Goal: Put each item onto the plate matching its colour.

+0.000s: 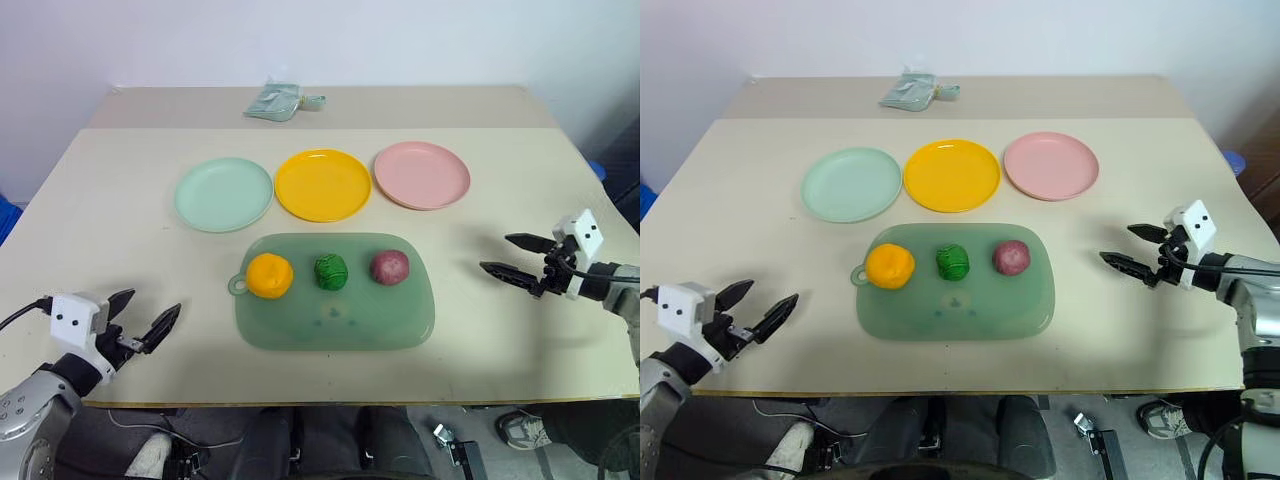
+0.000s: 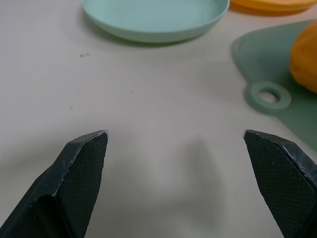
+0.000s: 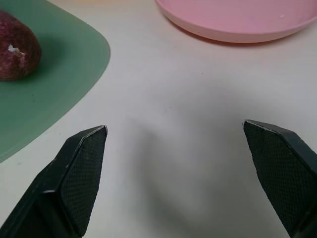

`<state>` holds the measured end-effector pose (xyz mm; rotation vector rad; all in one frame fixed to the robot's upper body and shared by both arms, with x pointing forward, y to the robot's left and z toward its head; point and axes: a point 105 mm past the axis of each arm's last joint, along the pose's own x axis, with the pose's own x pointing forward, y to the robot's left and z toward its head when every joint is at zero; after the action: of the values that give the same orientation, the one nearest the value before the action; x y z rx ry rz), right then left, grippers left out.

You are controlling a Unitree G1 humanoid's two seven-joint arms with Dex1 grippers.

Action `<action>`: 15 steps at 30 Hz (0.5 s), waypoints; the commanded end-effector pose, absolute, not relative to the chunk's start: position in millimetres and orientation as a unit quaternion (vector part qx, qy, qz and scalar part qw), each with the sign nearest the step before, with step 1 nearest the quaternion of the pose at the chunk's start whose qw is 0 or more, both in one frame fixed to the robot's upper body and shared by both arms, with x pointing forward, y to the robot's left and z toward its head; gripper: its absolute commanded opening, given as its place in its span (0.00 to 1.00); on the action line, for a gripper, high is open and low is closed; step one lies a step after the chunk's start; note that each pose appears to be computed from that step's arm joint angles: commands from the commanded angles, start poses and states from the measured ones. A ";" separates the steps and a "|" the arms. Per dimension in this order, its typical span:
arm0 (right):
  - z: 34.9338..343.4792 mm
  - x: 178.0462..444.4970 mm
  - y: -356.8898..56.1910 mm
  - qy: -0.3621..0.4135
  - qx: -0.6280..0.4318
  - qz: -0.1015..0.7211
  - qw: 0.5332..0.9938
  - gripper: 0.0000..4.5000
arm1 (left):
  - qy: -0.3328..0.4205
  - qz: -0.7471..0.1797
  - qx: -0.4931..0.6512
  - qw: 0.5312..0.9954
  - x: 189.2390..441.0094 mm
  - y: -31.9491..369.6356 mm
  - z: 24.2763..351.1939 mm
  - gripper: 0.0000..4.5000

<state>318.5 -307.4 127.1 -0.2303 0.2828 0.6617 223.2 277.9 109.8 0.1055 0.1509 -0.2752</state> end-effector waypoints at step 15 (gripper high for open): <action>141.8 333.1 -303.2 0.081 -0.136 0.288 0.944 0.99 | 0.034 -0.157 0.039 0.986 238.2 262.0 127.0 1.00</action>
<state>332.3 -301.4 125.5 -0.2438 0.2326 0.6072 236.5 266.1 120.7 0.0765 0.0874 -0.2889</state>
